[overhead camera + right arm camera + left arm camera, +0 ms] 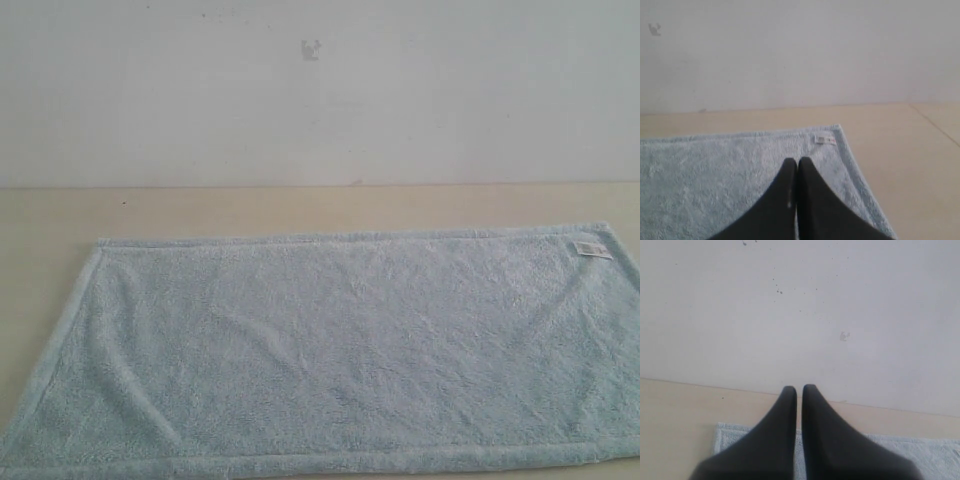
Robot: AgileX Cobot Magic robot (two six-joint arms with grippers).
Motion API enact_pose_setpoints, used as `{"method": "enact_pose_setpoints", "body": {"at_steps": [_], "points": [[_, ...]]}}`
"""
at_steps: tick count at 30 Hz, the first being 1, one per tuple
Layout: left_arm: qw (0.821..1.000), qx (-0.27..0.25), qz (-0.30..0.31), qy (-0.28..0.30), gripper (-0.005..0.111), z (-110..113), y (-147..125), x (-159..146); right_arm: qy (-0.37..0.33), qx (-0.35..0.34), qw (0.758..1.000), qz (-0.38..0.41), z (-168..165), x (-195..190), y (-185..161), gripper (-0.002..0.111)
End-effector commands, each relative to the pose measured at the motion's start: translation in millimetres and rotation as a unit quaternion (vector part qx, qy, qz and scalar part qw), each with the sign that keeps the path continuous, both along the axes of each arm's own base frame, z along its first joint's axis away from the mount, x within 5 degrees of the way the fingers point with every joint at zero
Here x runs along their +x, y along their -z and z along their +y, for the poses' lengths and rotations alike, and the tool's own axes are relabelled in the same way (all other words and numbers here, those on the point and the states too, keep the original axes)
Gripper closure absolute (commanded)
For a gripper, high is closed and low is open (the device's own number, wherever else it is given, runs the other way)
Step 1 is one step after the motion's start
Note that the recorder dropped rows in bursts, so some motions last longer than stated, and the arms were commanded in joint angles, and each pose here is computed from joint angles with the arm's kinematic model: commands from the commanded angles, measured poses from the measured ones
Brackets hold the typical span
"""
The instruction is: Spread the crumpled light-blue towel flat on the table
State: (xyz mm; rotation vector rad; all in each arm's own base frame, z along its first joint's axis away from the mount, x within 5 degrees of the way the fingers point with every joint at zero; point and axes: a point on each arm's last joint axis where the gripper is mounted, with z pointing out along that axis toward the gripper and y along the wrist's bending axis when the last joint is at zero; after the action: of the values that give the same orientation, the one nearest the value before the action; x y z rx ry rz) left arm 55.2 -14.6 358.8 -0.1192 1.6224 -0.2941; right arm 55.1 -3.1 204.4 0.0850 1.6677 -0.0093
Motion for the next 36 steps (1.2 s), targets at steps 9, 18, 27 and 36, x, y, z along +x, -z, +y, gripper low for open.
{"method": "enact_pose_setpoints", "body": {"at_steps": [9, 18, 27, 36], "points": [[1.0, -0.003, -0.003, -0.002, 0.103, 0.2, 0.2, -0.5, -0.001, -0.022, 1.0, 0.011, -0.3, 0.6, 9.9, 0.108], [1.0, -0.003, -0.003, -0.002, 0.103, 0.2, 0.2, -0.5, -0.002, -0.015, 1.0, 0.011, 0.0, 0.6, 9.9, 0.108], [1.0, -0.003, -0.003, -0.002, 0.103, 0.2, 0.2, -0.5, -0.002, -0.015, 1.0, 0.011, 0.0, 0.6, 9.9, 0.108], [1.0, -0.003, -0.003, -0.002, 0.103, 0.2, 0.2, -0.5, -0.002, -0.015, 1.0, 0.011, 0.0, 0.6, 9.9, 0.108]]}}
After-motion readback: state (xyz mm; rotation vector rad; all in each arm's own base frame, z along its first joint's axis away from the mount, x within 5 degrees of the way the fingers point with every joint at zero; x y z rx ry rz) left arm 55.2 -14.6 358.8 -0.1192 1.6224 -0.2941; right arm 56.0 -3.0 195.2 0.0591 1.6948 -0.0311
